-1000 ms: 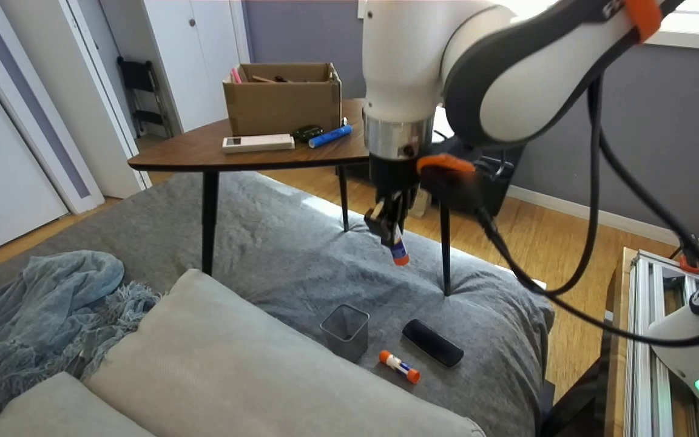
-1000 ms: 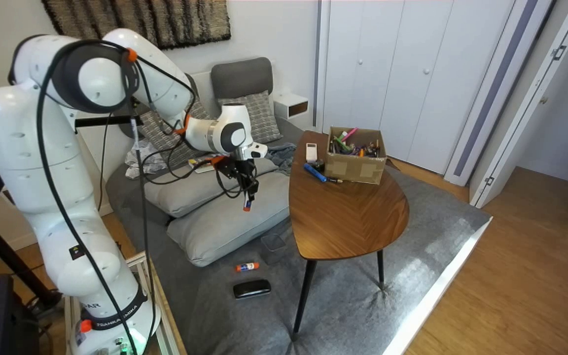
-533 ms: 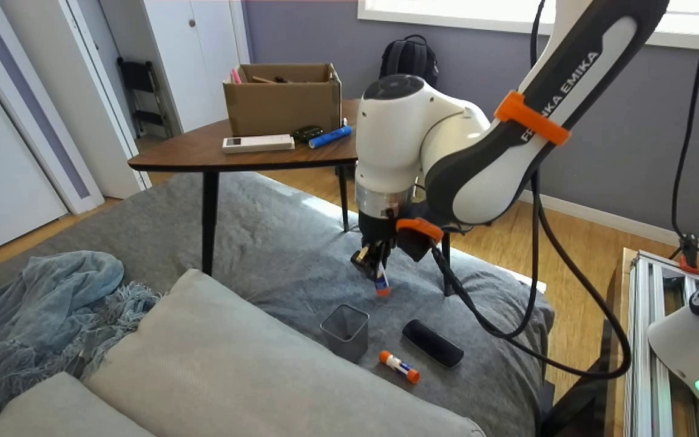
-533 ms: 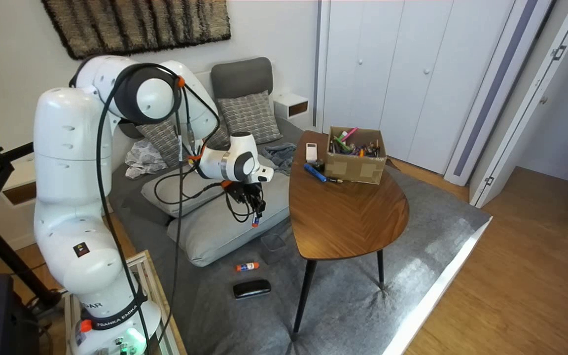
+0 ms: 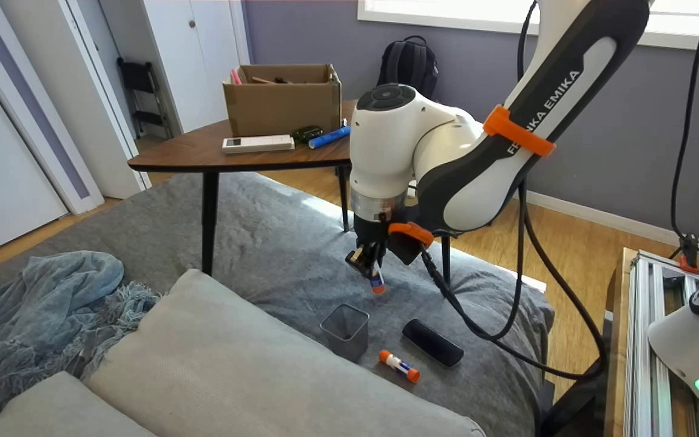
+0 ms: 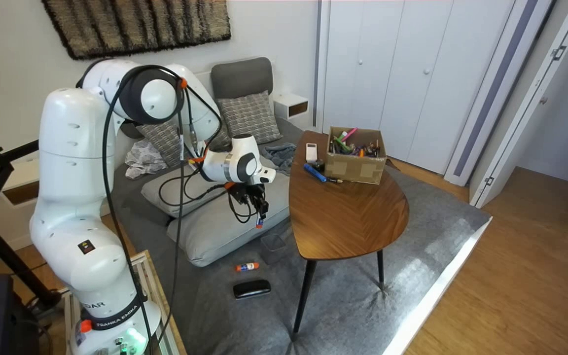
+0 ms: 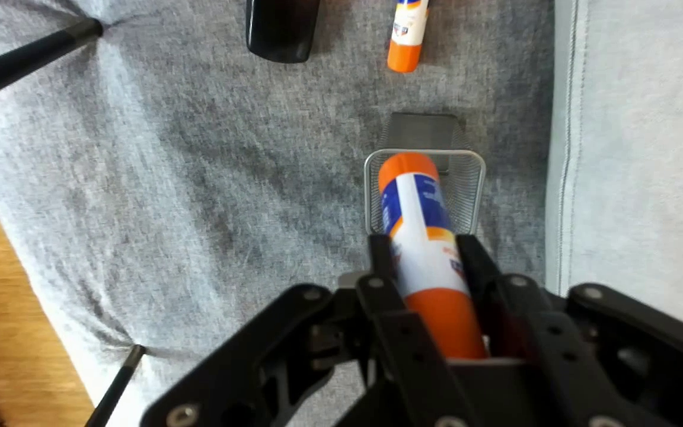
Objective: Remove the paper glue from the table and put it in the stationary holder
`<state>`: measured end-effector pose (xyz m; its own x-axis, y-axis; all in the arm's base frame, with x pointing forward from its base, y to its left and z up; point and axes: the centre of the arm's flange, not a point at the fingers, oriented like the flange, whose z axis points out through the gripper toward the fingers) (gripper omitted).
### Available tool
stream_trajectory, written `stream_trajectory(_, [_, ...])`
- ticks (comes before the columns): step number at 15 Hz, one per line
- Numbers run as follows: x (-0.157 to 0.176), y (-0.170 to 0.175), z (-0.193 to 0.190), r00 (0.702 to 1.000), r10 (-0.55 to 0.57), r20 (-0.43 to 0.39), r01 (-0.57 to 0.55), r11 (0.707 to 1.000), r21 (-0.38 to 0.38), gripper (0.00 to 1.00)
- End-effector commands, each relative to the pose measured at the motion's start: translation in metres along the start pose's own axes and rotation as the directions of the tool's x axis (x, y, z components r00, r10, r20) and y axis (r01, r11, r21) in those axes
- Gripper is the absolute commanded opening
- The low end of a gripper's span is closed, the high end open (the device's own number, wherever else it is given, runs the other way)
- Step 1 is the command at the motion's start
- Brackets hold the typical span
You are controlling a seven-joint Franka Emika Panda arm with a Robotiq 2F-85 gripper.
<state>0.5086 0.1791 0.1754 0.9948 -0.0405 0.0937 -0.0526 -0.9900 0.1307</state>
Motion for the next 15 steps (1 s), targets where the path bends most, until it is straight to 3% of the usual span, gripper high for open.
stream_trajectory(1, [0.012, -0.019, 0.043, 0.995, 0.098, -0.03, -0.1, 0.993, -0.066, 0.08])
stream_trajectory(4, [0.017, -0.024, 0.076, 0.986, 0.162, -0.04, -0.164, 0.985, -0.054, 0.08])
stream_trajectory(10, [0.029, -0.028, 0.13, 0.974, 0.212, -0.079, -0.208, 0.976, 0.059, 0.08])
stream_trajectory(15, [0.04, -0.032, 0.163, 0.962, 0.25, -0.112, -0.24, 0.966, 0.101, 0.08])
